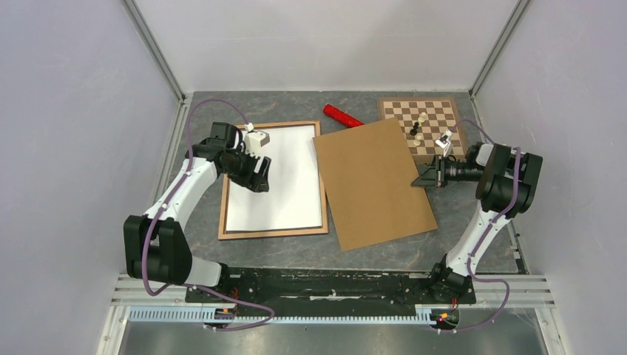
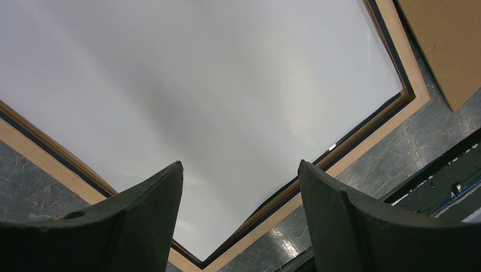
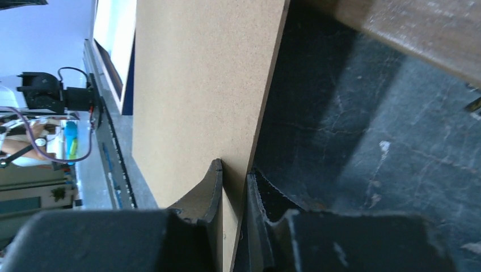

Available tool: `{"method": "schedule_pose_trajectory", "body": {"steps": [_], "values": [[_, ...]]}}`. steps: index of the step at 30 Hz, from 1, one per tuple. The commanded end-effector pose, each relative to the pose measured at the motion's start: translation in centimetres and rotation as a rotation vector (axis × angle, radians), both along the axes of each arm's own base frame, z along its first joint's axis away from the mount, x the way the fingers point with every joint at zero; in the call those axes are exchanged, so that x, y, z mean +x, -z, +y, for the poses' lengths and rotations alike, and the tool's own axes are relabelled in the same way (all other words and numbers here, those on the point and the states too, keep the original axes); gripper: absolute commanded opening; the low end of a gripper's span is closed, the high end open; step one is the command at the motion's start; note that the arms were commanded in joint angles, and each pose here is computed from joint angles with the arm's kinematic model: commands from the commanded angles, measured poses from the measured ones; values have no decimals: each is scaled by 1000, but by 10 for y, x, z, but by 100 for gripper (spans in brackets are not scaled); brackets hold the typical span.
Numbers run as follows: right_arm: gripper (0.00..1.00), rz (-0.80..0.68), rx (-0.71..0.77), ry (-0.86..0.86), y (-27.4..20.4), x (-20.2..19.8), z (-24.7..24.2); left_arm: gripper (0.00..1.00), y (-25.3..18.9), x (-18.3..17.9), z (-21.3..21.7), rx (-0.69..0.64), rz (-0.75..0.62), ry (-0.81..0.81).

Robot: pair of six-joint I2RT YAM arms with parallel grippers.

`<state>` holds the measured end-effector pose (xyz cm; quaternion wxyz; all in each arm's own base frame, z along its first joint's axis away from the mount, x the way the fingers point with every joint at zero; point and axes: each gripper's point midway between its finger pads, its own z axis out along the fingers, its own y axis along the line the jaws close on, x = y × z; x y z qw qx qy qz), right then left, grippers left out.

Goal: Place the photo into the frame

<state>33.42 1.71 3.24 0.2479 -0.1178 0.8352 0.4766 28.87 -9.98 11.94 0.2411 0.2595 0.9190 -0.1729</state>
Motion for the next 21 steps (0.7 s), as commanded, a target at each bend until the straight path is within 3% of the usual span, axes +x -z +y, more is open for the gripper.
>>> {"method": "schedule_pose_trajectory", "body": {"steps": [1,13,21], "values": [[10,-156,-96,-55,-15,17,-11,80,-14,14,-8,-36,-54,1],[0,-256,-89,-66,-75,27,-13,80,-24,21,-11,-55,-67,-8],[0,-356,-117,-41,-133,30,-12,80,-37,33,-21,-115,-78,-45]]}}
